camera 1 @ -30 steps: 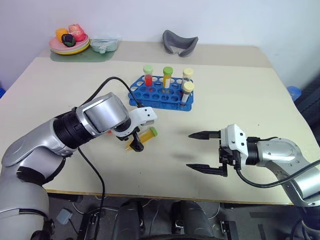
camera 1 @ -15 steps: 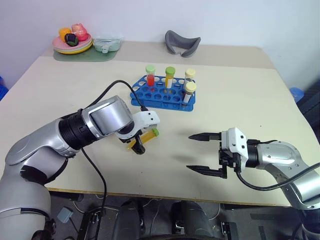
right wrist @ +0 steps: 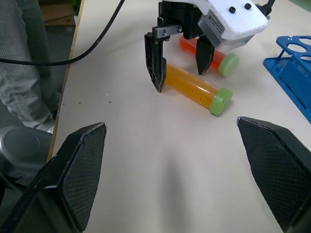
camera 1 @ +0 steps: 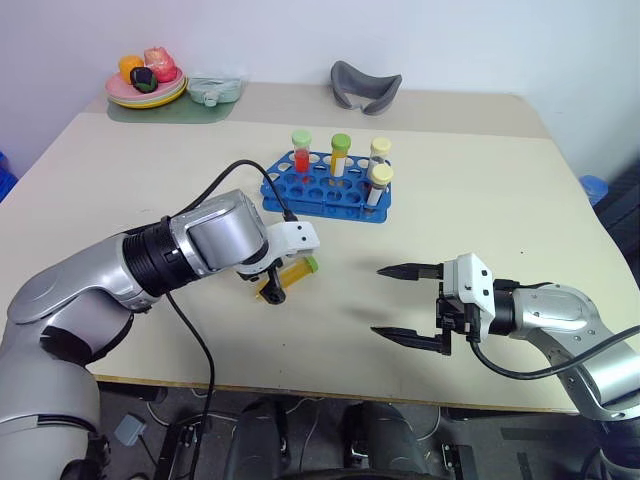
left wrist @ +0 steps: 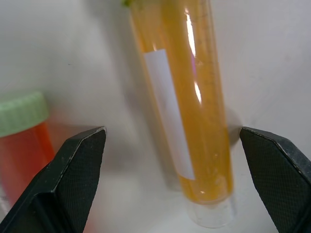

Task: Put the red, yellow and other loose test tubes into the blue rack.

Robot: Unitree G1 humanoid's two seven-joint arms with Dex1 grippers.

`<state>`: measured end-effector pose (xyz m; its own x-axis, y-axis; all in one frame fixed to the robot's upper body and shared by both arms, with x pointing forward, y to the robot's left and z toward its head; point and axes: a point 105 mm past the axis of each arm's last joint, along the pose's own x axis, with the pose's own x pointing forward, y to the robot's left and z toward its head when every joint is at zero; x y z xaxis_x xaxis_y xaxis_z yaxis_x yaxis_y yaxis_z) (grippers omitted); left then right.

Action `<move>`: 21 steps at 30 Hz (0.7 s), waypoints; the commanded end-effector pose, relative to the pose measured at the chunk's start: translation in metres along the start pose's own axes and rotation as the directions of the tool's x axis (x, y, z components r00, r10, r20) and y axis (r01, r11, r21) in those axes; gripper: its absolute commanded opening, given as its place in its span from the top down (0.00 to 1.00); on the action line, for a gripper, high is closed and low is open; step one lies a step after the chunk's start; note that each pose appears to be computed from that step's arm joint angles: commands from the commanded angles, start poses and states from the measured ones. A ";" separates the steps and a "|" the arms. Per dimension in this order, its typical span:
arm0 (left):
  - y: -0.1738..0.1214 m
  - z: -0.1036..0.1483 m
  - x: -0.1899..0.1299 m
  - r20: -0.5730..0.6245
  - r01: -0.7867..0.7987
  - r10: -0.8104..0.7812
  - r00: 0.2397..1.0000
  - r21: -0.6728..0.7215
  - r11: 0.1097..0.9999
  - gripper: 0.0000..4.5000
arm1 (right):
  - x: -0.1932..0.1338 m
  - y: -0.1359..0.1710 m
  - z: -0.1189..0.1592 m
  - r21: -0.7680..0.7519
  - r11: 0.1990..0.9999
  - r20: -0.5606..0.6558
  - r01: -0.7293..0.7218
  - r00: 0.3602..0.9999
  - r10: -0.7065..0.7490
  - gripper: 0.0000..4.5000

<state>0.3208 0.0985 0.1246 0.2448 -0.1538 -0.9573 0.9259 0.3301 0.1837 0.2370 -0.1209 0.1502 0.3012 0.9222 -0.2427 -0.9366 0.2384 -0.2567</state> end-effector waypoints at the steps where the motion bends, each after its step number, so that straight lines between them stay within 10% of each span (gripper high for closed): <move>1: 0.007 0.006 -0.007 0.010 -0.036 0.036 0.999 0.022 0.999 0.00 | -0.001 -0.002 0.010 -0.036 0.999 0.035 0.017 0.999 -0.015 0.03; 17: 0.002 0.001 -0.004 -0.006 -0.015 0.015 1.000 0.049 0.999 0.12 | 0.001 -0.004 0.013 -0.038 0.999 0.045 0.021 0.999 -0.019 0.01; 21: 0.000 0.002 -0.004 0.001 -0.008 0.008 1.000 0.042 0.999 0.52 | 0.002 -0.003 0.014 -0.036 0.999 0.048 0.021 0.999 -0.019 0.01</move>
<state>0.3200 0.0988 0.1247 0.2362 -0.1475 -0.9604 0.9362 0.2995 0.1842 0.2398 -0.1186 0.1537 0.3120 0.9237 -0.2222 -0.9312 0.2509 -0.2643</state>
